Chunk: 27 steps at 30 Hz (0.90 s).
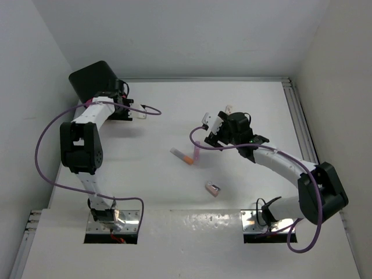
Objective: Sort the stationery into containers
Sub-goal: Close the drawer, then open the drawer
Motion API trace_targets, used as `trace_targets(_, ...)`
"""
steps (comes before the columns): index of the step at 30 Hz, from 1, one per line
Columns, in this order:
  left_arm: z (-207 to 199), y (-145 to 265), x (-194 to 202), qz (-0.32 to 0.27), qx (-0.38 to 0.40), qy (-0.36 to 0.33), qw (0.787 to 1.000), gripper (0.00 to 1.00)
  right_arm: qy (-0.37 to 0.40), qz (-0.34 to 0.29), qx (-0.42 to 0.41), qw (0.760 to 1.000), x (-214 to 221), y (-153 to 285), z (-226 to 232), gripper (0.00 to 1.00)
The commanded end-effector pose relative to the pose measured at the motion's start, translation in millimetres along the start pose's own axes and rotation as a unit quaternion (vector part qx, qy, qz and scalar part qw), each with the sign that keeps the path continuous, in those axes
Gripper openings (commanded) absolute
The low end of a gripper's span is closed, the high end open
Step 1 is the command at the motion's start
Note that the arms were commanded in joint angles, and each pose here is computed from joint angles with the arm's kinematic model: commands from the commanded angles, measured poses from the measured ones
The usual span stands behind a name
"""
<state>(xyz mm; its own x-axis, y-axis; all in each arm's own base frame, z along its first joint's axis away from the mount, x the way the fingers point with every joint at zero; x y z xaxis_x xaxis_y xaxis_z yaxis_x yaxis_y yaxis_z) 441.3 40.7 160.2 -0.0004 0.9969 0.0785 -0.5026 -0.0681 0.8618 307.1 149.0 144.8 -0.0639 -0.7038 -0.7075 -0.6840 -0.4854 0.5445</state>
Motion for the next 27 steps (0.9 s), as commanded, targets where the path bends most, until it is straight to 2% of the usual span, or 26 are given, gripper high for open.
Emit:
trace_targets(1, 1.1, 18.1, 14.0, 0.024, 0.018, -0.086, 0.996, 0.52, -0.006, -0.027, 0.013, 1.000, -19.1, -0.5, -5.5, 0.85)
trace_targets(5, 8.1, 23.9, 19.5, 0.045, 0.009, -0.128, 0.991, 0.52, -0.004, -0.027, 0.013, 1.000, -19.5, 0.9, -2.1, 0.85)
trace_targets(15, 22.5, 20.3, 18.3, 0.050, -0.012, -0.185, 0.981, 0.56, -0.003, -0.023, 0.017, 1.000, -21.5, 5.4, 1.5, 0.85)
trace_targets(26, 28.2, 8.7, 20.4, 0.070, -0.017, -0.212, 0.975, 0.57, 0.000, -0.022, 0.017, 1.000, -21.8, 7.7, 5.2, 0.85)
trace_targets(27, 27.7, 8.6, 32.0, 0.079, -0.016, -0.204, 0.976, 0.57, 0.000, -0.022, 0.017, 1.000, -22.2, 7.6, 5.7, 0.85)
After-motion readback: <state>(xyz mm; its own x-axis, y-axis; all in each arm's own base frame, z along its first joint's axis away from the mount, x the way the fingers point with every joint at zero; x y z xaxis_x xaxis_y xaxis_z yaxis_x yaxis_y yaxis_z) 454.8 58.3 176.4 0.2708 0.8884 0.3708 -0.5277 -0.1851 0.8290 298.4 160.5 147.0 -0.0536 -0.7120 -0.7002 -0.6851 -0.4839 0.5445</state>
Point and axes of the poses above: each gripper's point midway between its finger pads, its own y axis back along the fingers, its own z axis along the line the jaws close on, x = y × z, the point moved 6 cm from there along y, back along the fingers, and after that the axes turned 2 degrees about -y, right-handed, at the moved point
